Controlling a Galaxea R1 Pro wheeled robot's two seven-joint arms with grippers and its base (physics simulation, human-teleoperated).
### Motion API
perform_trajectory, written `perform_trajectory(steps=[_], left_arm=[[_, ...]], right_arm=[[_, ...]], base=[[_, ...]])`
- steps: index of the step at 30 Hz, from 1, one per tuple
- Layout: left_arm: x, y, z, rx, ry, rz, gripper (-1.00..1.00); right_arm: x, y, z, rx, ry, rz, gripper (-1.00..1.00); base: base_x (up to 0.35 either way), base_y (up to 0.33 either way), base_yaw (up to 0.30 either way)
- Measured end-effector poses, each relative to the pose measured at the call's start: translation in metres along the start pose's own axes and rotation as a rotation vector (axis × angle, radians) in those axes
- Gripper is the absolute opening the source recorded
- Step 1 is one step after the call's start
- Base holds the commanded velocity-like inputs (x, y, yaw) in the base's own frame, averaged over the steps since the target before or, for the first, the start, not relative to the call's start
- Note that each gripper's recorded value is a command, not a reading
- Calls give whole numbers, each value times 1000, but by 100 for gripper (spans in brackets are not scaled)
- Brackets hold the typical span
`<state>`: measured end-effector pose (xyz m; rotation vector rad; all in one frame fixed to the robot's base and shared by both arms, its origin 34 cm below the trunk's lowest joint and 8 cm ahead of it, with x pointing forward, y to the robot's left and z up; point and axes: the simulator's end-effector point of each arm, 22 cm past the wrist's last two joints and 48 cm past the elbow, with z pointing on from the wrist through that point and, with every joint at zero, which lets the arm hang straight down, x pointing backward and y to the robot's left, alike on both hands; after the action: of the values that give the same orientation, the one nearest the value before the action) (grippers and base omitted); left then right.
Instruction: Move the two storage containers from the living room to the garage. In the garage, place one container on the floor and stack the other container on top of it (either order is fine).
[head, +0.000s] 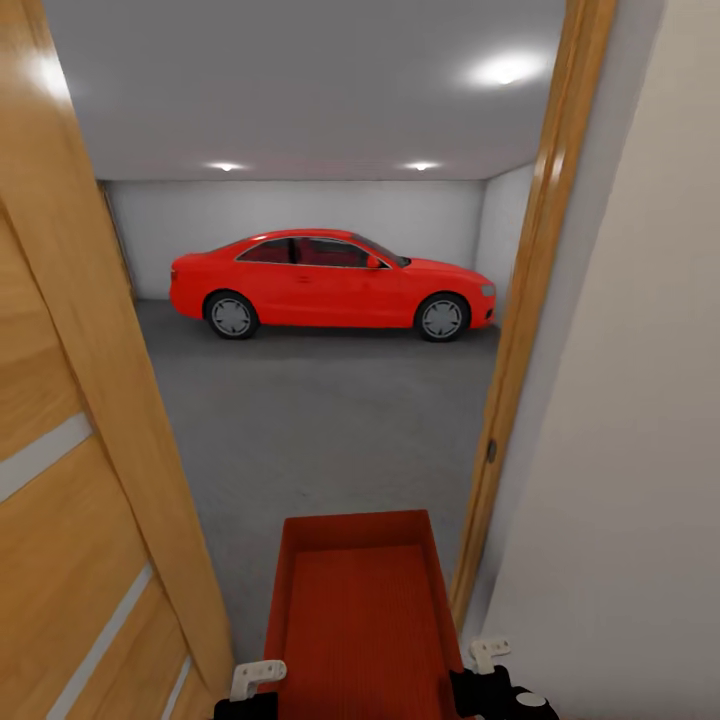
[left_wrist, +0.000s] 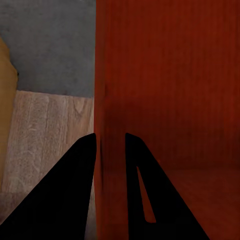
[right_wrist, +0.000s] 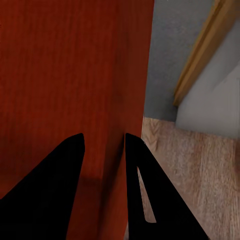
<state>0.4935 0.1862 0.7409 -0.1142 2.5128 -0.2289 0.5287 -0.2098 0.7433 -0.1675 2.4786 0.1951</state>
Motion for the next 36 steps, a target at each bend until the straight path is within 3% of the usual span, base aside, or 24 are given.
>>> perform_trajectory(steps=[36], left_arm=[[0, -1, 0, 0, -1, 0, -100]], right_arm=[[0, -1, 0, -1, 0, -3, -100]], base=[[11, 16, -26]])
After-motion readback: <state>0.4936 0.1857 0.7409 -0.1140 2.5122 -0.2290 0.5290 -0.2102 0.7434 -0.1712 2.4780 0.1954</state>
